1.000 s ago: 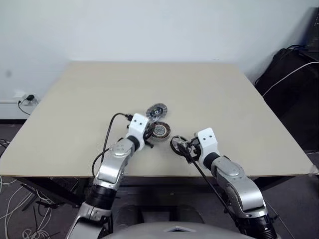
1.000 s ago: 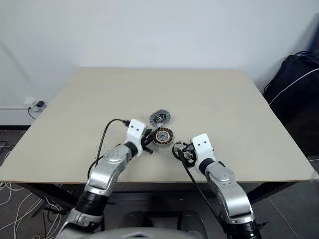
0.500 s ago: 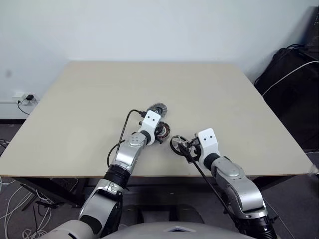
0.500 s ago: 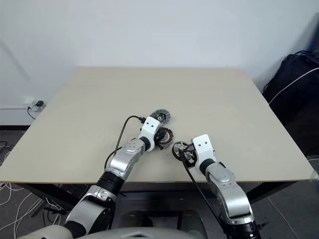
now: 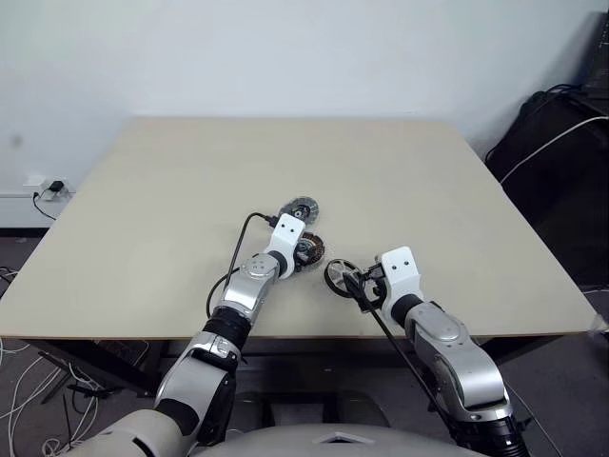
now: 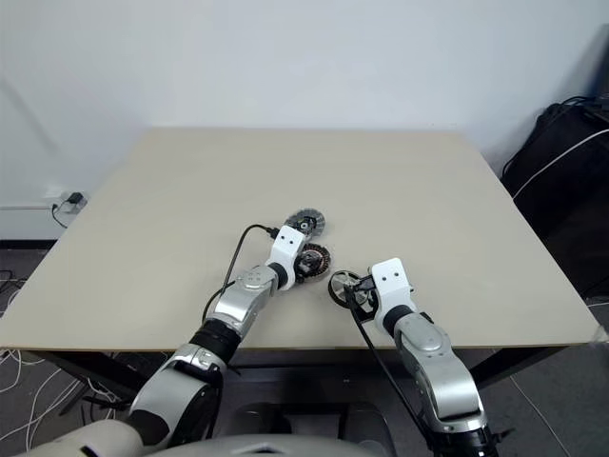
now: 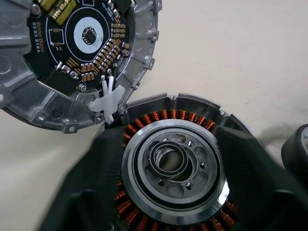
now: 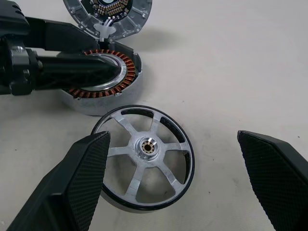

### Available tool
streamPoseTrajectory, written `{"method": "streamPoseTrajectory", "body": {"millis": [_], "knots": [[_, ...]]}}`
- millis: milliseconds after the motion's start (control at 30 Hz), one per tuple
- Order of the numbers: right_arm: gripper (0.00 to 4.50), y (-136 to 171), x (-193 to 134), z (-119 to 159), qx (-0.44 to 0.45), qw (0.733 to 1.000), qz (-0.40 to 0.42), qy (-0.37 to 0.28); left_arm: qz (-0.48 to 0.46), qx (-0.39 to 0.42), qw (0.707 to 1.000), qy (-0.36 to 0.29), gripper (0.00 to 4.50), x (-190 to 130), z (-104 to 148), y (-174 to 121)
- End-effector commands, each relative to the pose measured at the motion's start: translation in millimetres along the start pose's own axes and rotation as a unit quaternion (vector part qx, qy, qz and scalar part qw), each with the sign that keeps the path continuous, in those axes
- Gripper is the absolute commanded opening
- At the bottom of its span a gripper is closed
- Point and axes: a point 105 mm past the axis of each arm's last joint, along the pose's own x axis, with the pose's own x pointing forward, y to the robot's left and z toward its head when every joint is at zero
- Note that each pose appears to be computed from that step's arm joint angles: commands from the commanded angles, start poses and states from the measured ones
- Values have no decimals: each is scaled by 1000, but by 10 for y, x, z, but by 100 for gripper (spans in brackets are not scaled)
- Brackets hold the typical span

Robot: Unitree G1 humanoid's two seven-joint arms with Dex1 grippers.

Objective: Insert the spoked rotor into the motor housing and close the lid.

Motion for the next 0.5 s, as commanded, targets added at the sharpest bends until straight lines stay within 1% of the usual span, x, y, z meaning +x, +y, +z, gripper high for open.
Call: {"method": "streamPoseTrajectory", "body": {"millis": [33,67,200,267,333,400,467,500], "knots": [[450,-24,-32,215,-7,999,-7,-43,-5,-5,996,-86,404,-81,420,-13],[450,-22,-29,214,-7,999,-6,-43,-5,-8,995,-94,404,-112,449,-8],[450,7,-9,221,-6,999,1,-41,5,-4,993,-114,271,-240,494,22],[450,22,15,236,-4,999,6,-40,15,-1,993,-120,204,-334,477,54],[410,34,55,255,-5,999,9,-36,24,2,992,-123,136,-446,425,90],[360,55,98,275,-13,999,17,-31,29,4,992,-122,73,-541,365,109],[288,117,182,332,-29,999,35,-25,36,10,992,-121,3,-691,264,137],[256,136,208,350,-34,998,40,-23,38,13,992,-120,0,-737,238,141]]}}
